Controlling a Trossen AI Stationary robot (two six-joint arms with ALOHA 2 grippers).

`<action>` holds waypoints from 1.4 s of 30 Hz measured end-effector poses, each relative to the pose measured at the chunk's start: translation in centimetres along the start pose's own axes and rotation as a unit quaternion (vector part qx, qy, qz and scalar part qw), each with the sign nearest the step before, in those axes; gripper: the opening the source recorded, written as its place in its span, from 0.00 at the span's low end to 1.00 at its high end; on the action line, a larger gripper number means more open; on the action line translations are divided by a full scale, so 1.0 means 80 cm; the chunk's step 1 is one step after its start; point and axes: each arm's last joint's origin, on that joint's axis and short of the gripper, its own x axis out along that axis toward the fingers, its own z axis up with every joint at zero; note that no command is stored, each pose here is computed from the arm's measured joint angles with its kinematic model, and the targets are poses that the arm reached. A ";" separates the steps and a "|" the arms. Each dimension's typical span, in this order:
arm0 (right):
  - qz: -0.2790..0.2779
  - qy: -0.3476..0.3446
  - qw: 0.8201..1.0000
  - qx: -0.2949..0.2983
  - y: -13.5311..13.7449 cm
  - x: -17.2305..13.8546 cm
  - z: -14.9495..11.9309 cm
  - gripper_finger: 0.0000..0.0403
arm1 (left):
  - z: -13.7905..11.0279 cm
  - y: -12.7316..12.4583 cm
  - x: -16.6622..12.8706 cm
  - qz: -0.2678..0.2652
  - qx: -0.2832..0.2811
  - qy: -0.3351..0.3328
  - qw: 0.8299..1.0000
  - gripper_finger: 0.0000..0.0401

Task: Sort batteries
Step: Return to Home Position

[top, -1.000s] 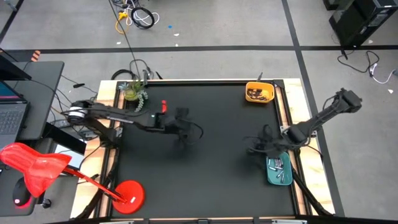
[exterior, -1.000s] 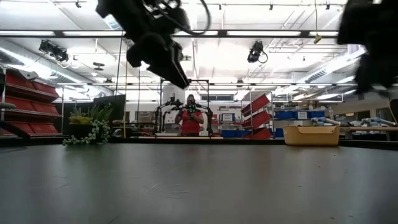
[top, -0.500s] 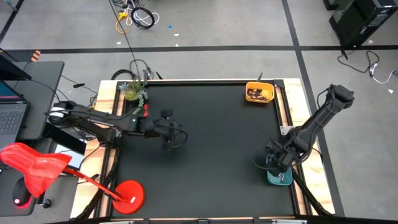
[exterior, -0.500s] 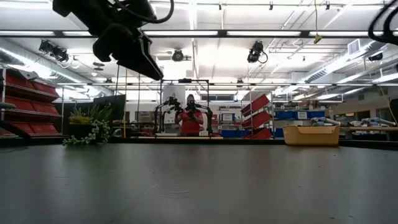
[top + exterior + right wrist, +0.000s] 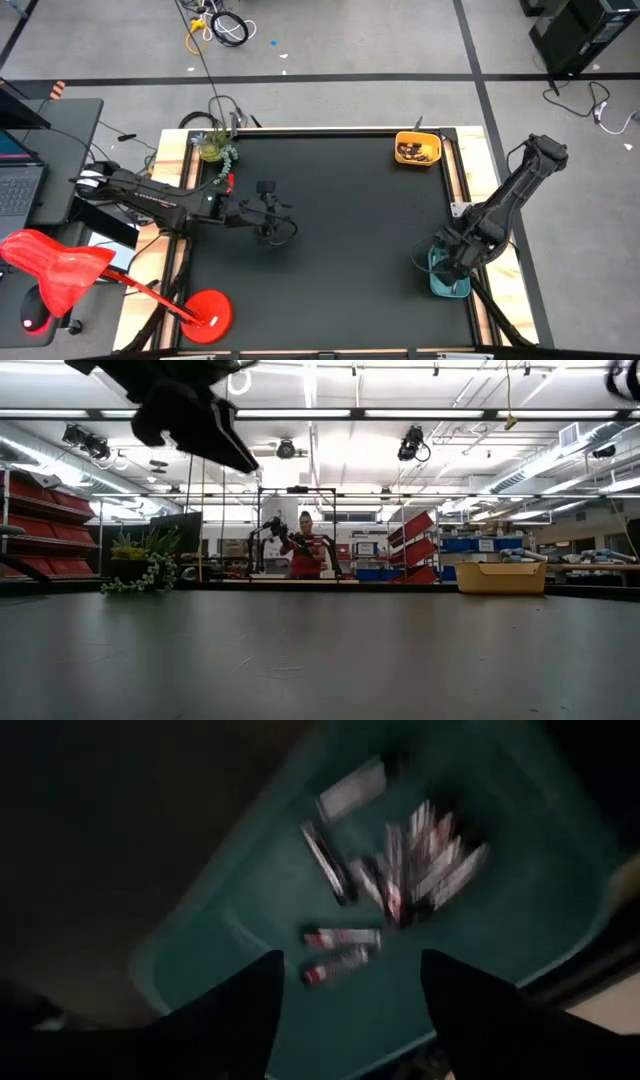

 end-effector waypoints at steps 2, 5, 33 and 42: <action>0.006 -0.062 0.998 -0.020 0.004 -0.022 -0.001 0.60 | 0.002 0.003 -0.010 -0.001 -0.002 -0.011 1.000 0.33; 0.022 -0.213 0.973 -0.089 0.010 -0.053 0.002 0.57 | 0.006 0.010 -0.028 0.003 -0.014 -0.037 0.999 0.33; 0.206 -0.640 0.700 -0.243 -0.015 -0.009 0.097 0.39 | -0.096 0.031 -0.053 0.136 -0.077 -0.172 0.973 0.23; 0.195 -0.659 0.677 -0.262 -0.035 -0.007 0.121 0.38 | -0.116 0.042 -0.049 0.114 -0.109 -0.198 0.968 0.02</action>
